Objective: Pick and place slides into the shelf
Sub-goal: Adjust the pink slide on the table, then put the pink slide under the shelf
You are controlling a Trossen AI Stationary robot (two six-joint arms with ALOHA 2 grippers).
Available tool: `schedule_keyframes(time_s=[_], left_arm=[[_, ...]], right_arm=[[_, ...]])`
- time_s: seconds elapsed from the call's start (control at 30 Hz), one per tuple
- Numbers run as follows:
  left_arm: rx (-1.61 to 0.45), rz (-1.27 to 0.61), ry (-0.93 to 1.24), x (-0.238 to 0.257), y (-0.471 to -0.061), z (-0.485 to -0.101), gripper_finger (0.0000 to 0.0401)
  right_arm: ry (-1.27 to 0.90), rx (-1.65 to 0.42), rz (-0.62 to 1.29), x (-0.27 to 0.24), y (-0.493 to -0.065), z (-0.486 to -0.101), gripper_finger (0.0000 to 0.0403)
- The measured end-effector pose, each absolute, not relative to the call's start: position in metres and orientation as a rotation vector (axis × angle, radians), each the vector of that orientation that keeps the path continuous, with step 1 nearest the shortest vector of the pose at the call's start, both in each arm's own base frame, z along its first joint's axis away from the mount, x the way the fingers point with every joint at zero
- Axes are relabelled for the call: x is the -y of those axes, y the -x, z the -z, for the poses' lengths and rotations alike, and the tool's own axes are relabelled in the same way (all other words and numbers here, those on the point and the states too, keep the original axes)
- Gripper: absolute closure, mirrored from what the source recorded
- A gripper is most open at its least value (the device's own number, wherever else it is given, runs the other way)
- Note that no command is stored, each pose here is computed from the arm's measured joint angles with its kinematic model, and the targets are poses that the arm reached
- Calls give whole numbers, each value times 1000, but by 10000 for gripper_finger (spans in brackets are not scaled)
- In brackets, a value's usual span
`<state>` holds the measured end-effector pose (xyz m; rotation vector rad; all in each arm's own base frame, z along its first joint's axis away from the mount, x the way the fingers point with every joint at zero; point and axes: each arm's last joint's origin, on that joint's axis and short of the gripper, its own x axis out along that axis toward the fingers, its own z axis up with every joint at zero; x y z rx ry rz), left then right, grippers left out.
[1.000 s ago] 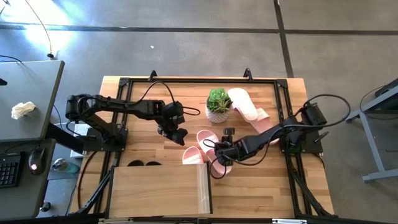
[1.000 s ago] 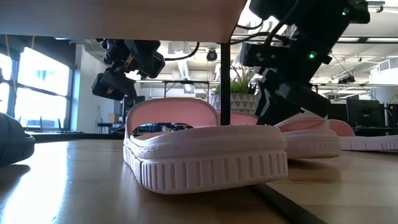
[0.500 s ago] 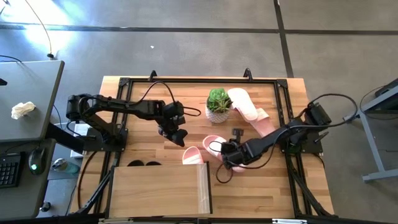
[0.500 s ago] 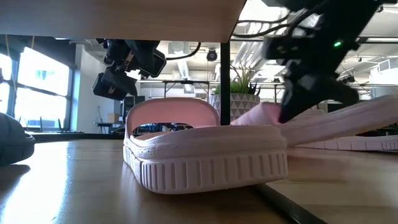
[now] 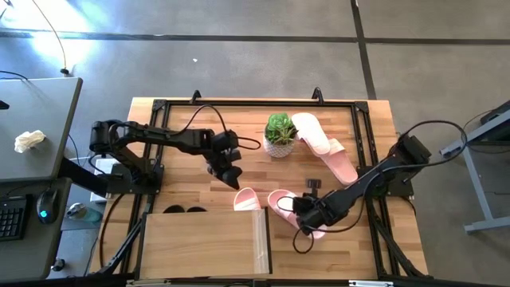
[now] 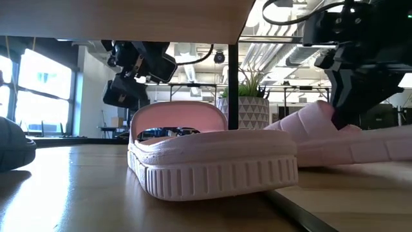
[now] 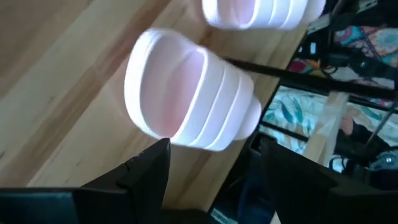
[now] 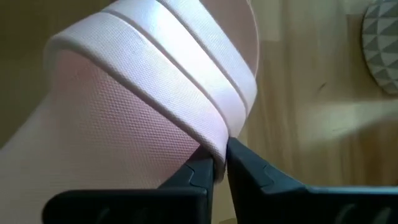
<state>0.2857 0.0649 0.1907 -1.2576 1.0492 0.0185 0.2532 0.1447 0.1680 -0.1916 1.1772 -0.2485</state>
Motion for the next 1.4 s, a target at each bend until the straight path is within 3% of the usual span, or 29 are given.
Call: schedule_keyframes(time_s=[0.13, 0.27, 0.47, 0.6, 0.8, 1.07, 1.4], left_arm=[[-1031, 1, 1250, -65, -288, -192, 169], [-1021, 8, 1226, -66, -289, -191, 169], [-1028, -41, 1183, -68, -292, -182, 169], [-1038, -137, 1154, -71, -295, -171, 169], [-1012, -263, 1101, -76, -299, -161, 169], [-994, -349, 1045, -80, -303, -152, 169], [-1065, -249, 1061, -81, -312, -122, 169]], right_arm=[[175, -1194, 228, -146, -252, -168, 350], [190, -1187, 219, -150, -250, -168, 294], [144, -1179, 241, -157, -245, -168, 214], [98, -1196, 257, -159, -235, -176, 183], [27, -1190, 318, -152, -212, -203, 175], [-173, -1001, 314, -146, -201, -239, 188], [-326, -1000, 371, -153, -205, -232, 210]])
